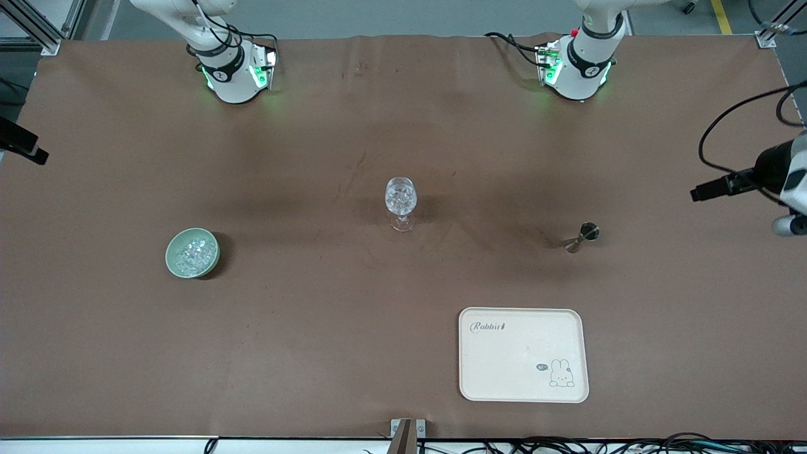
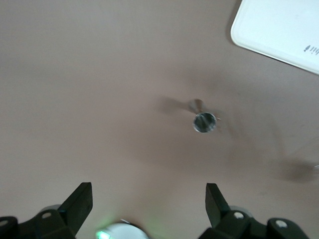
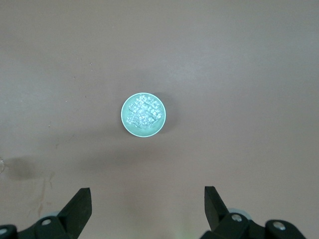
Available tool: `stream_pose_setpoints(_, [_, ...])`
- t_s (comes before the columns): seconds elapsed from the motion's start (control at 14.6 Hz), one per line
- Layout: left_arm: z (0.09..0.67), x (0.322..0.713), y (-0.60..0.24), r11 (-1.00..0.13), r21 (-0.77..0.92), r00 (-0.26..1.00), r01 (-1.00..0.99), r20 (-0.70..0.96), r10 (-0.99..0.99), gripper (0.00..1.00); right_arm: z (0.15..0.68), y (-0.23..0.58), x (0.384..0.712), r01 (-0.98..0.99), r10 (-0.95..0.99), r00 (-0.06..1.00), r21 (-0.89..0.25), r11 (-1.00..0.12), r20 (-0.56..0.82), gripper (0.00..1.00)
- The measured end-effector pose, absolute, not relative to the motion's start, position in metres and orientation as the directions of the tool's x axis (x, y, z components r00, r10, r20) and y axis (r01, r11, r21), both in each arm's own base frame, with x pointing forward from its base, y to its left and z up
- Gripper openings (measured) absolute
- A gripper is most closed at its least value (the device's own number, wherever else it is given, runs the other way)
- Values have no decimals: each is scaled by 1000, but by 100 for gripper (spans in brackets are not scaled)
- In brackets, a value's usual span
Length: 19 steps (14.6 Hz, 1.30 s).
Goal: Pour wine and add ice with both arms
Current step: 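Move the right gripper to the ice bowl while the left gripper reaches the jigger, then grasp ice with the right gripper while the left gripper grasps the jigger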
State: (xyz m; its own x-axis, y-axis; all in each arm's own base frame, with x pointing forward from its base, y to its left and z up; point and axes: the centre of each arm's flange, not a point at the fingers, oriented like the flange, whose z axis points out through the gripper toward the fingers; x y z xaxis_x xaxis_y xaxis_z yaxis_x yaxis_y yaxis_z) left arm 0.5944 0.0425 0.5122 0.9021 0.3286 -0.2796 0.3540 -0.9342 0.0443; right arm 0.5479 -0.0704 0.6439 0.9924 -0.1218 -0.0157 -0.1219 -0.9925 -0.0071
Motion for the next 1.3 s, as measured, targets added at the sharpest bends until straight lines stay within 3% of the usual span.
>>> stream_pose_setpoints(0.41, [360, 615, 95, -715, 86, 614, 693, -591, 523, 100, 485, -50, 571, -82, -82, 995, -9, -997, -50, 100])
stream_pose_setpoints(0.69, [282, 620, 104, -616, 53, 471, 786, -696, 541, 93, 381, -29, 576, -46, -46, 997, -7, -999, -59, 100])
stream_pose_setpoints(1.3, [159, 609, 105, -423, 10, 222, 906, -862, 455, 89, 268, -29, 567, 75, 75, 997, -1, -997, 4, 92])
